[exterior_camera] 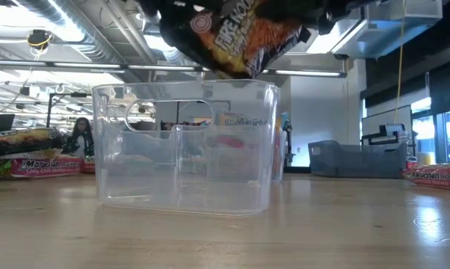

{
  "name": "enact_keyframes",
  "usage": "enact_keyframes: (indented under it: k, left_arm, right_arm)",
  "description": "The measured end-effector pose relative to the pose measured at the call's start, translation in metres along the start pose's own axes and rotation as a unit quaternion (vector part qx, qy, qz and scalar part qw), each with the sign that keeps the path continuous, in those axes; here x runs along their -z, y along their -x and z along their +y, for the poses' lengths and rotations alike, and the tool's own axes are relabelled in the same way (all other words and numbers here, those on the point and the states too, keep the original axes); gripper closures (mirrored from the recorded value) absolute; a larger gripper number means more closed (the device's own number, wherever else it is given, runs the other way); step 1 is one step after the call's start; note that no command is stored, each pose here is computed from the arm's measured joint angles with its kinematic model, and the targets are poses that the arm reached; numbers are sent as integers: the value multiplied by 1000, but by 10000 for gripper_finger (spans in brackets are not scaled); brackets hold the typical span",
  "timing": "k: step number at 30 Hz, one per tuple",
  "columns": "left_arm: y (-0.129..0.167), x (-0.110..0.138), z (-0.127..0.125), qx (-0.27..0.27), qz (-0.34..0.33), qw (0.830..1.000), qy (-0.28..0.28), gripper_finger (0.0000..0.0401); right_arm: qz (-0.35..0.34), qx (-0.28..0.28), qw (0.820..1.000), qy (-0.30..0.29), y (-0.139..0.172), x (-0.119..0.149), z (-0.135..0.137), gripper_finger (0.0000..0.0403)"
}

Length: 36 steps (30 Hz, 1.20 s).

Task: Sort Maruchan noodles
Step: Put the black noodle pack into the bottom transparent bin

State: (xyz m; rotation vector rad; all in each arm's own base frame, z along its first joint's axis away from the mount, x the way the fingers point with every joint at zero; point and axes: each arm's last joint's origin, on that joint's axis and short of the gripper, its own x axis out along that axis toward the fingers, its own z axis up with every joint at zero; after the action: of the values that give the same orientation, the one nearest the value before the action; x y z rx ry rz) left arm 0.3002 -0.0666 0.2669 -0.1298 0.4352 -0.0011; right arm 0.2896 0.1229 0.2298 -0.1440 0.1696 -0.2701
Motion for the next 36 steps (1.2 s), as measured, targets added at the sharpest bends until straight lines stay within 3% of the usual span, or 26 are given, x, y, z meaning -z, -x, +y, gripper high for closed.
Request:
enact_keyframes:
  k: [8, 17, 22, 25, 32, 36]
  left_arm:
    - [-2, 0, 6, -2, 2, 1000, 4, 176]
    - [-2, -1, 8, 0, 2, 1000, -7, 273]
    - [-2, -1, 8, 0, 3, 1000, -21, 295]
    - [-2, -1, 8, -2, 2, 999, -32, 297]
    - [9, -2, 10, -12, 19, 998, -64, 299]
    - [17, -2, 8, -1, 26, 992, -120, 299]
  right_arm:
    - [-1, 2, 1000, -1, -2, 1, 1, 339]
    - [-14, -11, 1000, -24, -1, -2, 2, 338]
    - [-15, -11, 1000, -26, -1, -2, 2, 336]
    - [-15, -10, 999, -26, -1, -2, 2, 316]
    - [-10, -45, 999, -17, 17, -14, 1, 226]
    - [16, -68, 998, 2, 39, -19, 1, 195]
